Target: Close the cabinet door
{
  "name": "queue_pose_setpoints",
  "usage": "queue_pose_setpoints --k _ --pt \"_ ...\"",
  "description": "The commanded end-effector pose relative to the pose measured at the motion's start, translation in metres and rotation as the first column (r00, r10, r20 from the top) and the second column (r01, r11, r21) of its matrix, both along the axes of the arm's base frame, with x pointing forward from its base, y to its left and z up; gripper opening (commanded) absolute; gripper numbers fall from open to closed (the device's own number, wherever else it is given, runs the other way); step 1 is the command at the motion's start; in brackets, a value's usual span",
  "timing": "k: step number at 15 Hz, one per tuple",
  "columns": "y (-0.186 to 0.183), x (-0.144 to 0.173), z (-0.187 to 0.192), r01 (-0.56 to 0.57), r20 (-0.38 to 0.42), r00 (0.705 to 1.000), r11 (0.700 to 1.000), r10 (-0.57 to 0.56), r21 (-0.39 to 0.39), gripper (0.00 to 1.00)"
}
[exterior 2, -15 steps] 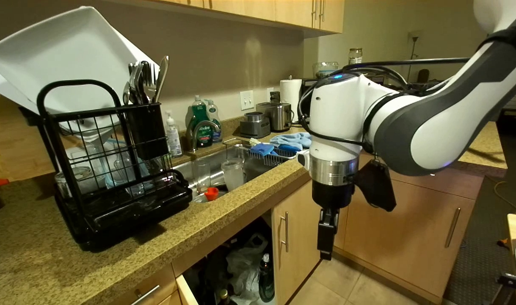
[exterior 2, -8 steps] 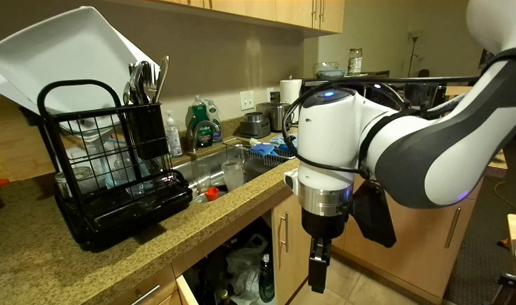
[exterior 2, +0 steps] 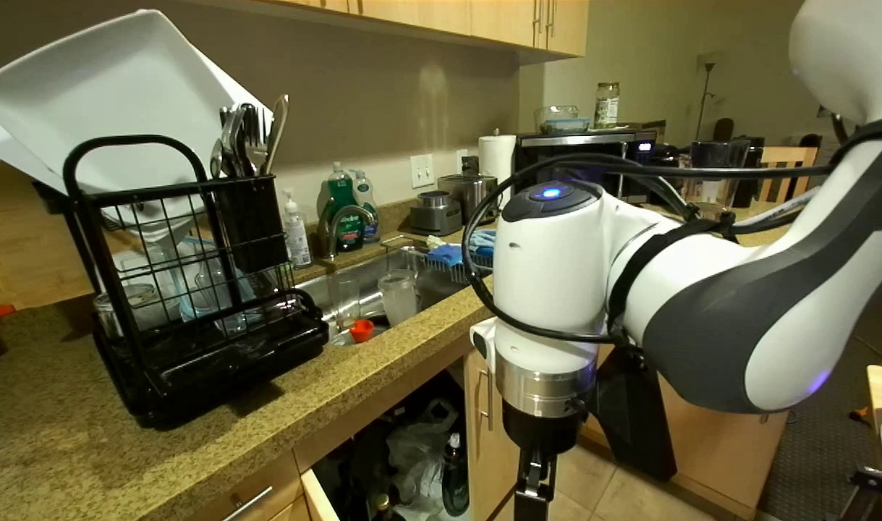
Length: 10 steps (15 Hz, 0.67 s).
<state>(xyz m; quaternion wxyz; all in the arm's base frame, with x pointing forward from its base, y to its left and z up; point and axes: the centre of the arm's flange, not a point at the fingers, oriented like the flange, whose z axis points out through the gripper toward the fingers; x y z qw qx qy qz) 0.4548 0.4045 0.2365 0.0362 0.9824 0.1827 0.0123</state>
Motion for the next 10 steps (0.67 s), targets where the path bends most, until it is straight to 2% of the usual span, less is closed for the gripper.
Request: queue_pose_setpoints --k 1,5,9,10 --pt "0.017 -0.003 -0.006 0.059 0.027 0.998 0.998 -0.058 -0.024 1.0" --pt "0.037 -0.009 -0.014 0.146 -0.004 0.989 0.989 -0.146 -0.031 1.0" --pt "0.052 -0.01 -0.019 0.171 -0.004 0.985 0.985 -0.171 -0.031 1.0" --pt "0.052 -0.011 -0.017 0.147 -0.01 0.989 0.989 -0.147 -0.019 1.0"
